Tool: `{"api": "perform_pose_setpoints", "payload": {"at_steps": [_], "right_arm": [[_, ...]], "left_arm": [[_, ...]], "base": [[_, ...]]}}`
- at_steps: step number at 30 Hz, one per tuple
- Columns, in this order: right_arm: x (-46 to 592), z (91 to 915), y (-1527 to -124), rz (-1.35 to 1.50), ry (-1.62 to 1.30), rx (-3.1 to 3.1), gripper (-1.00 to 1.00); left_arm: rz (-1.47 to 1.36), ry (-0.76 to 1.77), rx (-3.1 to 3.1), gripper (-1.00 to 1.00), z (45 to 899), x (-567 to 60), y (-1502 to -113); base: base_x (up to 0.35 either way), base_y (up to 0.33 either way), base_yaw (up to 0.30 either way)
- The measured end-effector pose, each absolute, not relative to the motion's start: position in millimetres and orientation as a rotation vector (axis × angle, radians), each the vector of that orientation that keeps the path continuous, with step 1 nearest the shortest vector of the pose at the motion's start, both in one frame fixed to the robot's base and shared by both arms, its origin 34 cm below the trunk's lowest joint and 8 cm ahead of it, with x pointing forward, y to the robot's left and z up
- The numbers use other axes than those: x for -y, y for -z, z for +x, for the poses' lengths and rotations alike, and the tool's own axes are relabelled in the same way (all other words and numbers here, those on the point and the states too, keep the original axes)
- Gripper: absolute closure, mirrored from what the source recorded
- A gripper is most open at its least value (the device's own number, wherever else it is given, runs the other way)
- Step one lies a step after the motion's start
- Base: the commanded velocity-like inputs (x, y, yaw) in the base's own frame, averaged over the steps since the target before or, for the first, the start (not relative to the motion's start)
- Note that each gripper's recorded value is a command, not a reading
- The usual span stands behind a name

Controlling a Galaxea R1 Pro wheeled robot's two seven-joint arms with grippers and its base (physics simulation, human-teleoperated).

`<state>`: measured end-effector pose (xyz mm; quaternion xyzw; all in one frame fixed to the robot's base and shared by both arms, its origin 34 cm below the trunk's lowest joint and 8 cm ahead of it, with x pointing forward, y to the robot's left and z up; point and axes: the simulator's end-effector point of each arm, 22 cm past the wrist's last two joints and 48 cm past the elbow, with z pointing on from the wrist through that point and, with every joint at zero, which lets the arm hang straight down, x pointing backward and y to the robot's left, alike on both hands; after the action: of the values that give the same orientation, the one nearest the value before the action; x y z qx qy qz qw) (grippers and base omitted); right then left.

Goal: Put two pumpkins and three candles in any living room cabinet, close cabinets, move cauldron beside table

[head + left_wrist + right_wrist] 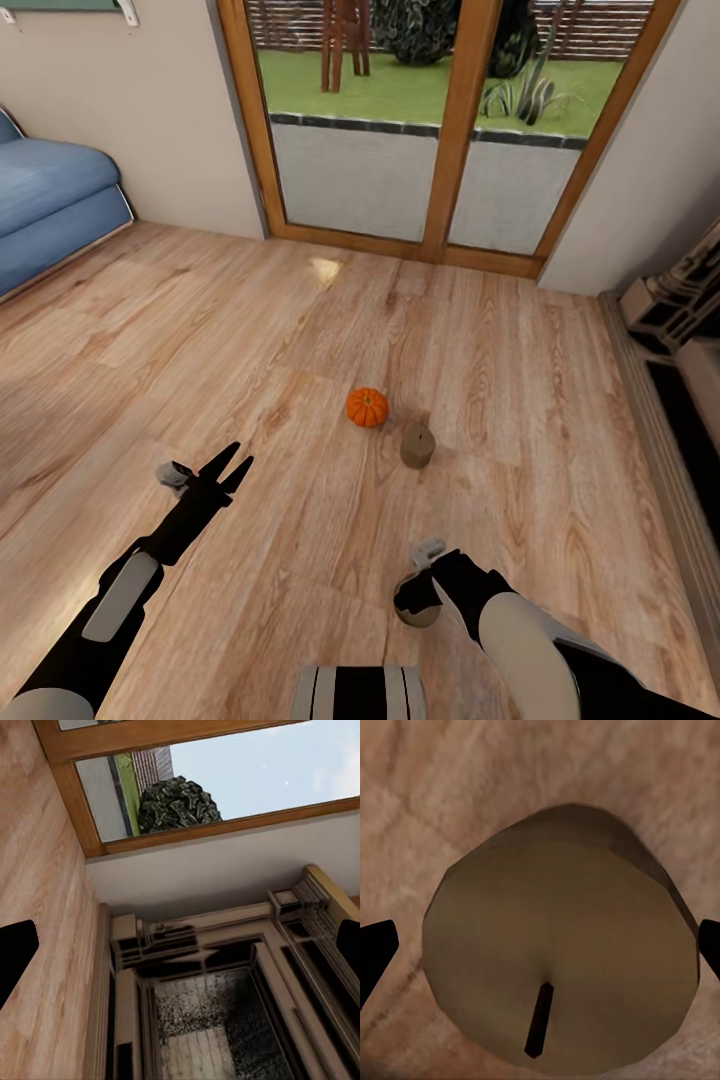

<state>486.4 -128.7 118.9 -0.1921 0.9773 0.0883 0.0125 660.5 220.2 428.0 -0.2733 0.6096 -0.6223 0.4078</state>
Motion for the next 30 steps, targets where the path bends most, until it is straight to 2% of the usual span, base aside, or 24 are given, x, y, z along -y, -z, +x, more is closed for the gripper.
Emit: {"api": "perform_pose_setpoints", "payload": {"at_steps": [11,12,30], "right_arm": [[129,475,-105,-0.598,-0.286,-3.075,-1.00],[129,475,-104,-0.595,-0.288,-3.077,1.00],[129,467,-99,-0.591,-0.296,-3.099,1.00]], "left_arm": [[-0.716,1.564,-1.561,-1.00,658,-220,-409],[-0.719,1.564,-1.563,-1.00,657,-220,-406],[-0.733,1.561,-1.573,-1.00,656,-221,-398]], "base": [[0.000,0.000,0.000],[0.000,0.000,0.000],[0.000,0.000,0.000]]}}
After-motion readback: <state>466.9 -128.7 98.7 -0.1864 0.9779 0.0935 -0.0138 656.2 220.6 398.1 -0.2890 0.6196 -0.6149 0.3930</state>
